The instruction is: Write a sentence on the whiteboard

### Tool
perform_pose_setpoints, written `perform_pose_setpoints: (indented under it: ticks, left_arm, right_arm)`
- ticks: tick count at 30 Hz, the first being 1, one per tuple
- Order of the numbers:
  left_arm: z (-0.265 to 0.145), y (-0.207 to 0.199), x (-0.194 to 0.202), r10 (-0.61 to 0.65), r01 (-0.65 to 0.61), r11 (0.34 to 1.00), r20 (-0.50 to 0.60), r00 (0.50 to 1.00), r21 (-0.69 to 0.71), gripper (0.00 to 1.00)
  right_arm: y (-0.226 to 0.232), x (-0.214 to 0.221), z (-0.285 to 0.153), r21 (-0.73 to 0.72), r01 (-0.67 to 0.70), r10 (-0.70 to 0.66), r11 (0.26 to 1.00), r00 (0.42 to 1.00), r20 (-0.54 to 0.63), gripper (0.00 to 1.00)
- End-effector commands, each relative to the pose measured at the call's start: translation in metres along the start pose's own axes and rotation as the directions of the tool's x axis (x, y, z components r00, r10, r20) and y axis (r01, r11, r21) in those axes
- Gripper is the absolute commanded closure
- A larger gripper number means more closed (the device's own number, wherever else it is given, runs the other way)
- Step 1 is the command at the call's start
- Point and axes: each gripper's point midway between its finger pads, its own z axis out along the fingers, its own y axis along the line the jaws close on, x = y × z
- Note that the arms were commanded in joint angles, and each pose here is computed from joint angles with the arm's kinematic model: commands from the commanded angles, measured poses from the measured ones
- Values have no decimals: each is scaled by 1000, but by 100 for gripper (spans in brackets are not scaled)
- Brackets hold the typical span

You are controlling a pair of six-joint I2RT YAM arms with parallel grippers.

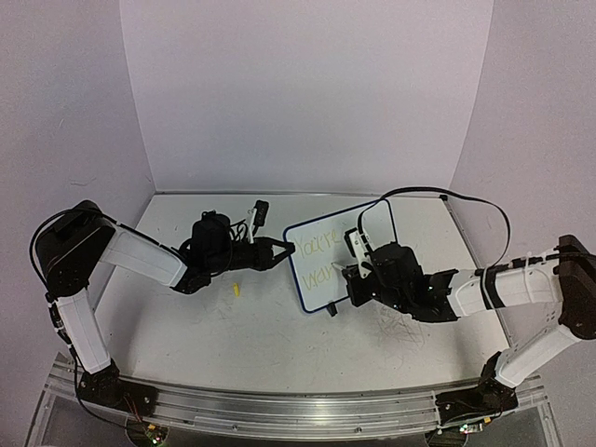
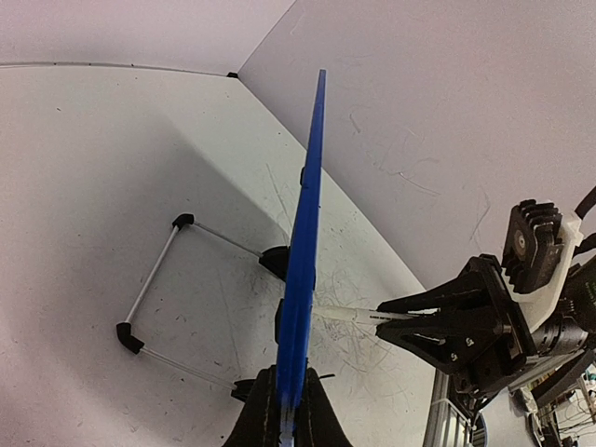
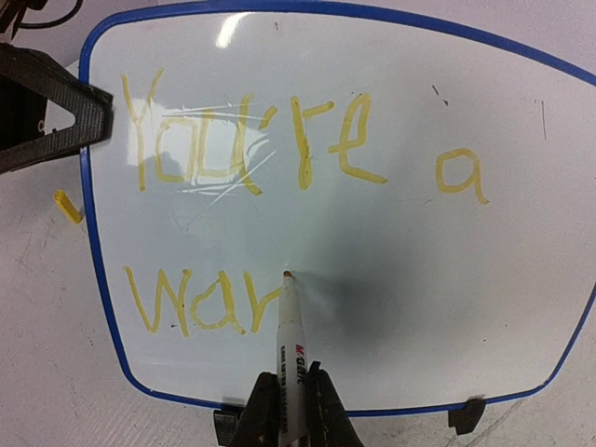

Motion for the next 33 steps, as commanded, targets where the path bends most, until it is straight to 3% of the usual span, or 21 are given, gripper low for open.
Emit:
perform_pose_setpoints:
  ticks: [1, 23, 33]
  left_arm:
    - [1, -7, -9, 4, -4, 1000, 5, 1000, 20, 100]
    - [-1, -8, -10, 5, -5, 1000, 7, 1000, 18, 100]
    - [-2, -9, -11, 5, -5, 1000, 10, 1000, 21, 100]
  right_arm:
    - [-1, -22, 2, 10, -17, 16, 1000, 998, 59, 100]
    - [-11, 36, -6, 24, -65, 66, 998, 995, -80, 100]
    - [-6, 32, -5, 11, -63, 64, 998, 996, -69, 100]
